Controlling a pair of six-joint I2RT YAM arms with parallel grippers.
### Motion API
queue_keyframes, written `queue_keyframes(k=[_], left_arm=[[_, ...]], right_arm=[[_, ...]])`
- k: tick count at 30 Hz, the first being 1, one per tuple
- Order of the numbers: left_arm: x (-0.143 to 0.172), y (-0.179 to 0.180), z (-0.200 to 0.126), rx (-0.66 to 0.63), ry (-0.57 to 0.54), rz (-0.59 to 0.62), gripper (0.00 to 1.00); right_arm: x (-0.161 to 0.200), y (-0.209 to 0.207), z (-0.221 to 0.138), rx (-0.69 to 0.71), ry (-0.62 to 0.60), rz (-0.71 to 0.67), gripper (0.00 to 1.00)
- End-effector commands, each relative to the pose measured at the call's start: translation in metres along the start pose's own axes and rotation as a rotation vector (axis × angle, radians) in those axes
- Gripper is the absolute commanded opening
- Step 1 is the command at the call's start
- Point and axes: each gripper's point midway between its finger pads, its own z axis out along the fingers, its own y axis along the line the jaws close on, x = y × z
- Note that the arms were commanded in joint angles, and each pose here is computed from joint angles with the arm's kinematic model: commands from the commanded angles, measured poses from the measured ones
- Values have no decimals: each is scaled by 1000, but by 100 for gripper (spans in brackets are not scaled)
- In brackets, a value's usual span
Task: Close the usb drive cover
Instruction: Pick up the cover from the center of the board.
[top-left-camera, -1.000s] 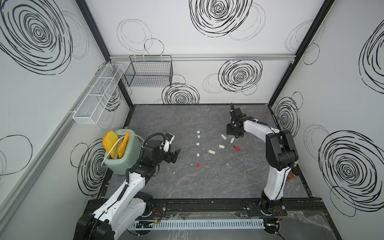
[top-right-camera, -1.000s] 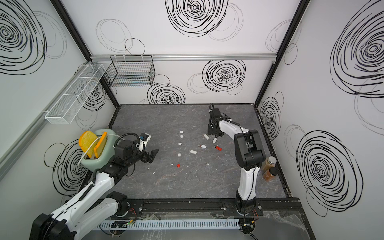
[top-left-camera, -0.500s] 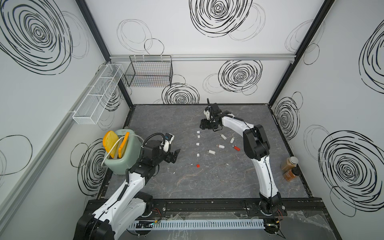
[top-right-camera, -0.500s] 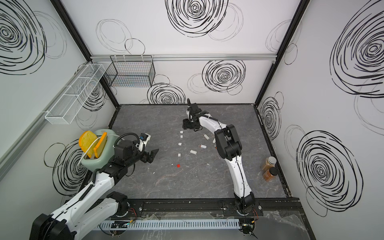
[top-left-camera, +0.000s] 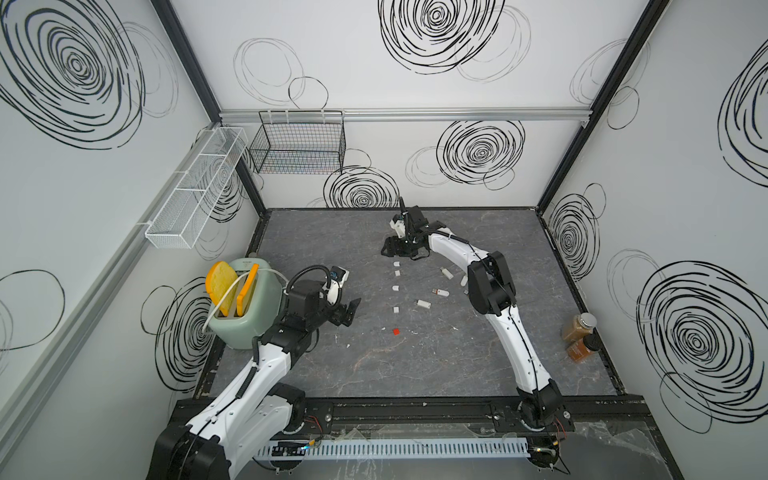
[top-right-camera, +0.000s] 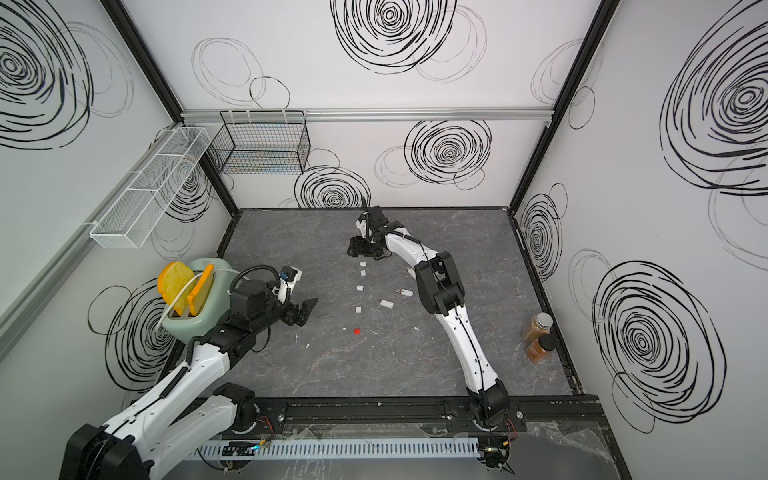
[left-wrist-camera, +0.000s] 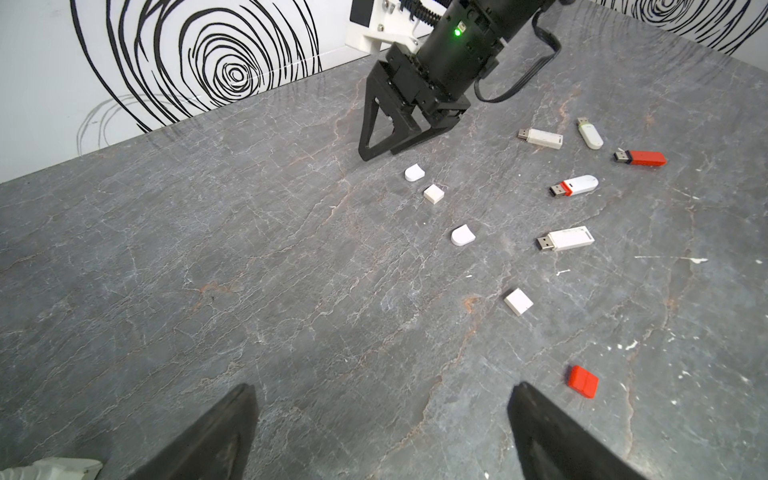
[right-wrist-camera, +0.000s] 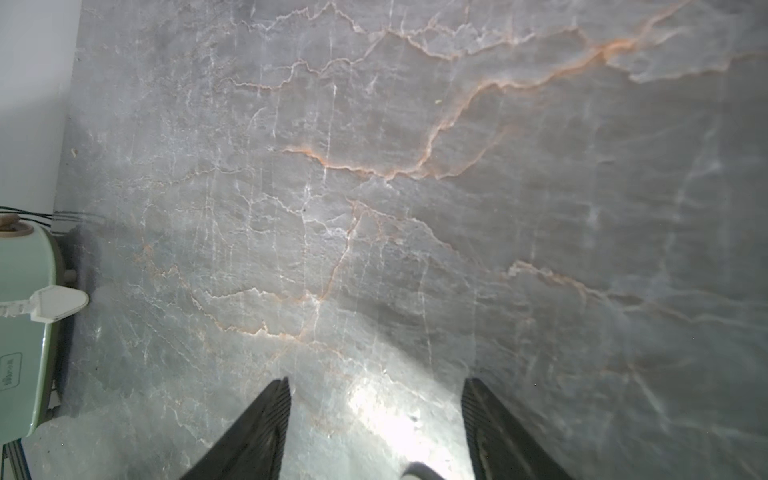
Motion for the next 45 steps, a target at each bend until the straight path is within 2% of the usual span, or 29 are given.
queue_keyframes(k=[1,17,21,33,40,45], left_arm=[[-10,0,0,1,-39,21,98],[-12,0,-1,1,-49,20,98],[-11,1,-2,-1,-49,21,98],[-13,1,-3,-1,-54,18,98],[-13,0,-3,1,-56,18,98],[-13,0,-3,-1,-57,17,98]], right_arm=[[29,0,2,21,89,6,69],[55,-3,-17,78,114,-33,65],[56,-10,-17,134,111,-45,63],[57,-29,-20,424,107,-84,57],[57,-25,-18,444,109,-98,55],[58,-22,-11,455,118,-112,48]])
